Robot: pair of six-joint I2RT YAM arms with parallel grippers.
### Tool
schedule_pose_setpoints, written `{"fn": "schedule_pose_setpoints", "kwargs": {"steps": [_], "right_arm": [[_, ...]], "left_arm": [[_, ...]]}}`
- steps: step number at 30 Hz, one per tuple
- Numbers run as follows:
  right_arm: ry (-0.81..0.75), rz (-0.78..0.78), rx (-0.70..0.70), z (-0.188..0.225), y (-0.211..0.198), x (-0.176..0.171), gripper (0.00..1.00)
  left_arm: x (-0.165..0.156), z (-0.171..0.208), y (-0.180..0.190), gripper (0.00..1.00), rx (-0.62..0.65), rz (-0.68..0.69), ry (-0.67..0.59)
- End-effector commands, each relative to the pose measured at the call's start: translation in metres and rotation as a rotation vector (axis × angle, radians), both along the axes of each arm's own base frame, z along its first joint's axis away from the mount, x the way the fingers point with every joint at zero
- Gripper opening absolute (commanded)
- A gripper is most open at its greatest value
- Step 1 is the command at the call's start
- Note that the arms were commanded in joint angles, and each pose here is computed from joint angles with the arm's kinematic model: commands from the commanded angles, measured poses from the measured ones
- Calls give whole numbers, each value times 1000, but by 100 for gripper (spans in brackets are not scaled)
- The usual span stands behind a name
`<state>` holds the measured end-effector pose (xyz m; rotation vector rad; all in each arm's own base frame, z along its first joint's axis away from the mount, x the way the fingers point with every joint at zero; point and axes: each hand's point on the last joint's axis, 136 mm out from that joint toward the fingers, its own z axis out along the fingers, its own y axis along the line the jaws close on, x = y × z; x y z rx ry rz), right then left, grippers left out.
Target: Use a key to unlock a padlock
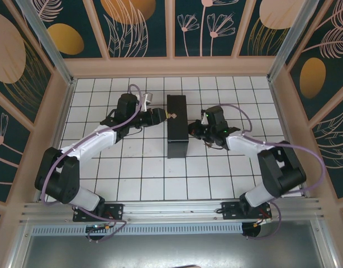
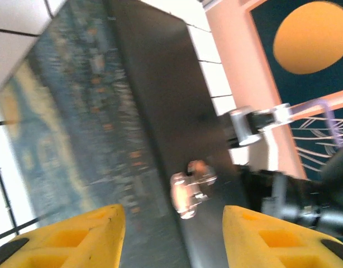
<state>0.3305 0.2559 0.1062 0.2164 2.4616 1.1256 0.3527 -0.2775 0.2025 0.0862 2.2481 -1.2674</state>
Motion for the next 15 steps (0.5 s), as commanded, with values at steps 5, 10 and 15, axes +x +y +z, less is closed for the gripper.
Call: {"fn": "schedule_pose_setpoints", "kwargs": {"steps": [5,10,15], "right_arm": [[-44,158,269,9,102,9,7],[-40,188,284,-3,147,39,10],[-12,137,238,-19,141,59,12]], "left_arm": [[0,4,3,48,-54,48,-5],[5,7,18,48,34,76,-45],[18,6,23,49,89,112,-64]]}}
